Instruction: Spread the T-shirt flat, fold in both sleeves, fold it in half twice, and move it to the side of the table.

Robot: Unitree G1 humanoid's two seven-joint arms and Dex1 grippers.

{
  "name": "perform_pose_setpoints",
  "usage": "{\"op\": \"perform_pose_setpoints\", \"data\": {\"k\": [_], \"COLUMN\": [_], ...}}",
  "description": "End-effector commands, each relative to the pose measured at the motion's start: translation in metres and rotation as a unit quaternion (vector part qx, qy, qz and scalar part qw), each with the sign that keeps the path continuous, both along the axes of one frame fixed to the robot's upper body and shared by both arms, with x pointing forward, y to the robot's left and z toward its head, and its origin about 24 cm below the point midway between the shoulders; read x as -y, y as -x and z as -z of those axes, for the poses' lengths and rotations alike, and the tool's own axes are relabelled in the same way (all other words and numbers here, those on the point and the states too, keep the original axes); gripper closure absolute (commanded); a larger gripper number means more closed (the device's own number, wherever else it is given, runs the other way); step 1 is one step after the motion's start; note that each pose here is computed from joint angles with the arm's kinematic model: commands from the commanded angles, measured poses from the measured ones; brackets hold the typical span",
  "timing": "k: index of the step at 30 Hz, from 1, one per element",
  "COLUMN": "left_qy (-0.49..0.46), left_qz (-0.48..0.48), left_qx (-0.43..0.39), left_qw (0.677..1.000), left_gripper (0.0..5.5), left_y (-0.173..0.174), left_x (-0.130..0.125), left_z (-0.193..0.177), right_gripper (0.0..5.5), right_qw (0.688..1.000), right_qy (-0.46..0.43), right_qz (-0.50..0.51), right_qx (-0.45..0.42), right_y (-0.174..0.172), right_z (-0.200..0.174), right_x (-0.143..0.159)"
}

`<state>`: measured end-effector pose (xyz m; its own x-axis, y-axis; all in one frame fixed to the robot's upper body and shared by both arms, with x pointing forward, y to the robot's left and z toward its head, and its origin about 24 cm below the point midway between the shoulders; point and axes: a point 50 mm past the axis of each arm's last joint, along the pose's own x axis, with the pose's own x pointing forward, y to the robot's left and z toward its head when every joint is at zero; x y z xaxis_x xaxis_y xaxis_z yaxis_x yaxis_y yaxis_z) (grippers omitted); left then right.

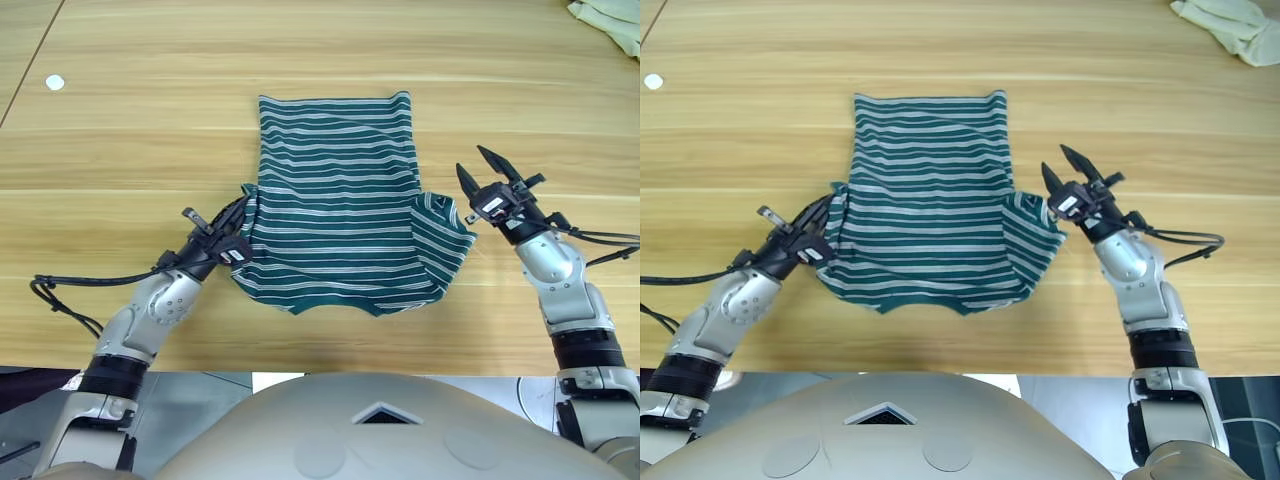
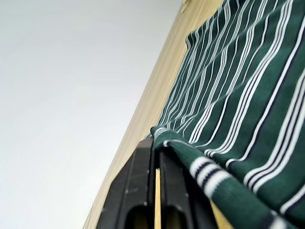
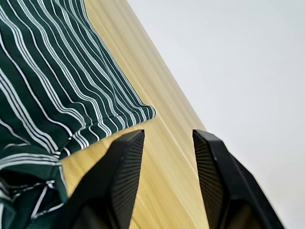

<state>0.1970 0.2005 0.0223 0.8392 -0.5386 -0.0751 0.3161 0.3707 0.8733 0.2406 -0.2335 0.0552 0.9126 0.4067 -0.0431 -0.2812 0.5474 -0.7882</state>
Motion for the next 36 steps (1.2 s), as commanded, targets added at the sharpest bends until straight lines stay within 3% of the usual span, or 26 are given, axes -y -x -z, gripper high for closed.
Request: {"op": "perform_pose_setpoints", "data": {"k": [1, 6, 13, 17, 24, 28, 32, 36], "left_qy": [0.003, -0.022, -0.023, -0.003, 0.073, 0.090, 0.073, 0.110], "left_qz": [0.036, 0.076, 0.072, 0.100, 0.134, 0.130, 0.117, 0.106], "left_qx": [-0.014, -0.077, -0.135, -0.170, -0.215, -0.200, -0.199, -0.114], "left_qw": [0.999, 0.994, 0.988, 0.980, 0.965, 0.967, 0.970, 0.982], "left_gripper": [5.47, 5.47, 4.24, 3.68, 2.53, 2.53, 2.53, 2.53], "left_y": [0.002, 0.010, 0.012, 0.024, 0.047, 0.044, 0.041, 0.032], "left_x": [0.015, 0.026, 0.021, 0.031, 0.046, 0.048, 0.044, 0.035], "left_z": [0.007, 0.028, 0.041, 0.048, 0.047, 0.040, 0.044, 0.011], "right_gripper": [3.64, 3.64, 3.64, 3.64, 3.64, 3.64, 3.64, 3.64], "right_qw": [1.000, 1.000, 1.000, 1.000, 0.993, 0.987, 0.974, 0.942], "right_qy": [0.000, 0.001, 0.004, 0.024, 0.119, 0.159, 0.217, 0.301], "right_qz": [-0.009, -0.014, -0.012, -0.006, 0.004, 0.027, -0.014, -0.050], "right_qx": [0.002, 0.002, -0.002, -0.005, -0.002, -0.011, -0.064, -0.137], "right_y": [-0.003, -0.004, -0.002, 0.001, 0.021, 0.028, 0.046, 0.072], "right_z": [-0.001, -0.001, 0.000, -0.001, -0.023, -0.024, -0.008, 0.017], "right_x": [-0.004, -0.006, -0.005, 0.003, 0.036, 0.051, 0.054, 0.067]}}
